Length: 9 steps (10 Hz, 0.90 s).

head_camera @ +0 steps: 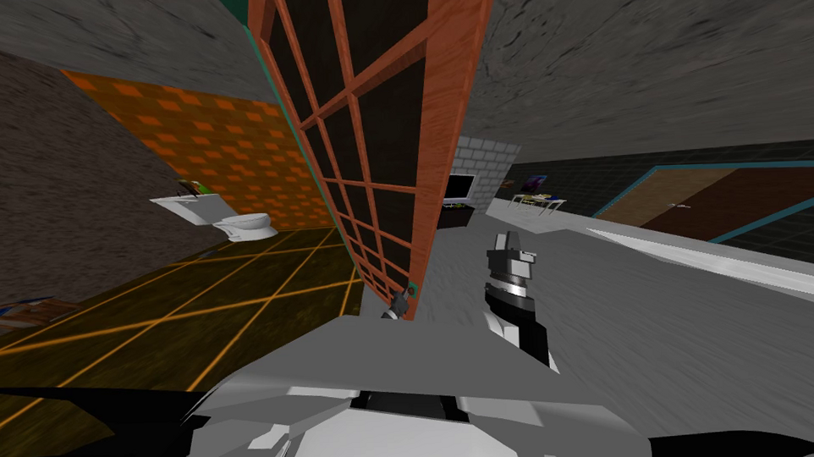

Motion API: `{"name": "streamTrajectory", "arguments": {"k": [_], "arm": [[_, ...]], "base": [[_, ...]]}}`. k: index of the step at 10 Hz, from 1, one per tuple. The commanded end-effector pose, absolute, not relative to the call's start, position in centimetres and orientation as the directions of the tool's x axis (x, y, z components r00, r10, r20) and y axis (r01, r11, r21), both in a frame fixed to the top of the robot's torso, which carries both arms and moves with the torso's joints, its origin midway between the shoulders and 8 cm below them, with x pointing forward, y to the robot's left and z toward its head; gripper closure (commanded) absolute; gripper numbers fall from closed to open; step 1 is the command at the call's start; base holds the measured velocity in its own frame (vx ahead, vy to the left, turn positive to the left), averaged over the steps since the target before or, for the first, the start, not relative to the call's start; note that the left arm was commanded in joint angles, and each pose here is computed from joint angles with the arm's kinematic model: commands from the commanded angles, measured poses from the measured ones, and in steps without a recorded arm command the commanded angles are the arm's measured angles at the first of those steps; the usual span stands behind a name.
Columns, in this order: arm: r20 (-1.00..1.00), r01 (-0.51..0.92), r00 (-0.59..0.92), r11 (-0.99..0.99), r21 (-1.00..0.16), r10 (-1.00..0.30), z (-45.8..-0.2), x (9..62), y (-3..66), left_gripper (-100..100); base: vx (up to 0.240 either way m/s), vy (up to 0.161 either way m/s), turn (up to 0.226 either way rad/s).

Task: Push the door open

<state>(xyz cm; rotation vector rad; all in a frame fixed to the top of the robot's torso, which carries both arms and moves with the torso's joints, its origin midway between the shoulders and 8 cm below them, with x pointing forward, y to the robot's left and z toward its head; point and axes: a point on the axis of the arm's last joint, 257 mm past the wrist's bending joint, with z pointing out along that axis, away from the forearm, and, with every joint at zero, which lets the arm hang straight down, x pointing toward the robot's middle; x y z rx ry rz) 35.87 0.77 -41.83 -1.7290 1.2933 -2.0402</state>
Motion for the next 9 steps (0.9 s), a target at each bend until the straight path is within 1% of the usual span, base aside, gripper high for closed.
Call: {"name": "streamTrajectory", "arguments": {"k": [1,2,3,4,5,6,7,8,9], "arm": [[0.766,-0.376,-0.321,-0.668,-0.643,-0.557,-39.89,36.55,-0.20,100],[0.769,-0.377,-0.319,-0.670,-0.640,-0.554,-39.89,36.55,-0.20,100],[0.799,-0.389,-0.298,-0.698,-0.601,-0.522,-39.88,36.55,-0.20,100],[0.800,-0.389,-0.297,-0.698,-0.600,-0.522,-39.88,36.55,-0.20,100],[0.827,-0.400,-0.277,-0.724,-0.562,-0.489,-39.88,36.55,-0.20,100],[0.827,-0.400,-0.276,-0.724,-0.562,-0.489,-39.88,36.55,-0.20,100],[0.853,-0.410,-0.255,-0.748,-0.522,-0.455,-39.87,36.56,-0.21,100],[0.853,-0.410,-0.255,-0.748,-0.522,-0.455,-39.87,36.56,-0.21,100],[0.877,-0.419,-0.233,-0.770,-0.480,-0.420,-39.87,36.56,-0.22,100]], "base": [[0.017,-0.017,-0.003],[0.012,-0.015,-0.002],[0.013,-0.015,-0.003],[0.015,-0.008,0.006],[0.013,-0.015,-0.015],[0.013,-0.015,-0.005],[0.011,-0.010,0.008],[0.008,-0.011,-0.005],[0.012,-0.014,-0.011]]}}
